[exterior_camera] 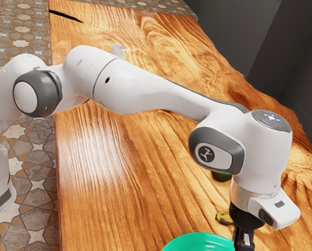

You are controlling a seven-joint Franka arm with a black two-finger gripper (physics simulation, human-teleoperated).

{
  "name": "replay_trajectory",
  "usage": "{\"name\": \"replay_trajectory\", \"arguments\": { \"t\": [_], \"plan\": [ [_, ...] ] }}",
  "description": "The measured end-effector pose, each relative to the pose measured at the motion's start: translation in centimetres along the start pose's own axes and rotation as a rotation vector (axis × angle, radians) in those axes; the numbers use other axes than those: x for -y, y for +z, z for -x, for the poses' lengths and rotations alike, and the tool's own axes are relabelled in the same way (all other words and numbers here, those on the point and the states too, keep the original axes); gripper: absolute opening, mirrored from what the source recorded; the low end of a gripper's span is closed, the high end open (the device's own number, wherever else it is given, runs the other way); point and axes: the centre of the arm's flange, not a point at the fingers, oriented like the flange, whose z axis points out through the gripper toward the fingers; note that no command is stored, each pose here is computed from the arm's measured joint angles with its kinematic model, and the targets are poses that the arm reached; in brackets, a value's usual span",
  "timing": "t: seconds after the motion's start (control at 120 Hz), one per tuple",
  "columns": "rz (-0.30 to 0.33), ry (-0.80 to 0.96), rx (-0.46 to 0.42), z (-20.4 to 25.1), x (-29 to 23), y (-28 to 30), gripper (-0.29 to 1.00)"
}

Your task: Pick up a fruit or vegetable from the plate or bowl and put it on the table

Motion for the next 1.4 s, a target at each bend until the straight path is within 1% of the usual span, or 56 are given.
{"name": "replay_trajectory", "arguments": {
  "t": [0.15,0.25,0.35,0.425,0.7,0.85,0.967,1.4],
  "plan": [
    [0.030,0.036,0.062,2.2,-3.7,2.0,0.70],
    [0.042,0.036,0.077,2.6,-4.4,2.5,0.70],
    [0.037,0.028,0.078,2.5,-4.0,2.7,0.70],
    [0.022,0.030,0.073,2.2,-3.1,2.8,0.70],
    [0.001,0.084,0.076,1.9,-2.3,3.6,0.70],
    [0.002,0.104,0.080,1.6,-1.8,4.0,0.70],
    [0.010,0.109,0.103,1.2,-0.7,5.9,0.70],
    [0.026,0.153,0.106,0.3,0.1,7.2,0.70]
  ]
}}
